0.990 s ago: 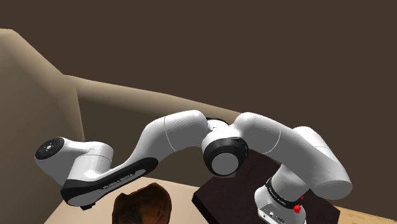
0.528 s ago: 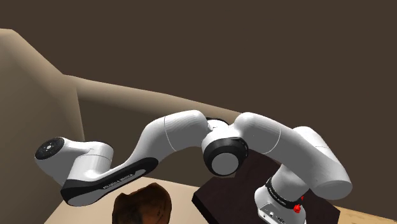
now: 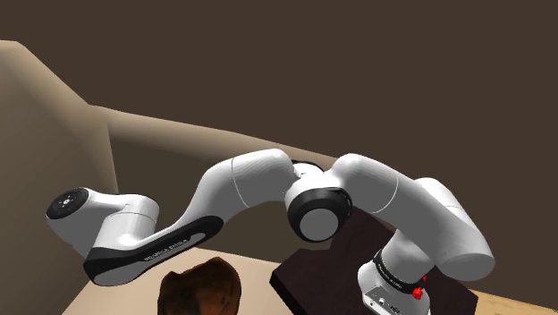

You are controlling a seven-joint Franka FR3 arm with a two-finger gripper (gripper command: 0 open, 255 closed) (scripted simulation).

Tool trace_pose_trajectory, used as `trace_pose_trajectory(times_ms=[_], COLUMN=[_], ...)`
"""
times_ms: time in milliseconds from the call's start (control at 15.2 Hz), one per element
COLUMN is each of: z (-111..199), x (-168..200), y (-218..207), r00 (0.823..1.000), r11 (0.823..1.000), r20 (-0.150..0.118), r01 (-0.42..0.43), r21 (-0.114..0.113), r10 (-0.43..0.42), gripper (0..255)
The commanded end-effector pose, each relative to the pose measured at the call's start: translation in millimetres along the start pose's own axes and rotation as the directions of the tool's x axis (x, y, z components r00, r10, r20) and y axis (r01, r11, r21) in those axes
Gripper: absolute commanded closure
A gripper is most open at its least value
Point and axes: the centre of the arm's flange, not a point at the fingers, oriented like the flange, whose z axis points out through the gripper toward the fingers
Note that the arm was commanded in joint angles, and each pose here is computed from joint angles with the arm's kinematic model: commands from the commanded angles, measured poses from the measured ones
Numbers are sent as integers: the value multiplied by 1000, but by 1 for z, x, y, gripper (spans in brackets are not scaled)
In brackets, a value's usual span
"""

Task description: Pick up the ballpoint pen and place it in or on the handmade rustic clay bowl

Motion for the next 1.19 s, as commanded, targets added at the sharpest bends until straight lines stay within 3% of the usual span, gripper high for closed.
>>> trace_pose_trajectory(times_ms=[0, 1122], z=[-12, -101], x=[0, -9], y=[1, 9], r00=[1000, 1000], r11=[1000, 1000], r20=[0, 0], r01=[0, 0], r21=[0, 0], r10=[0, 0], gripper=[255, 255])
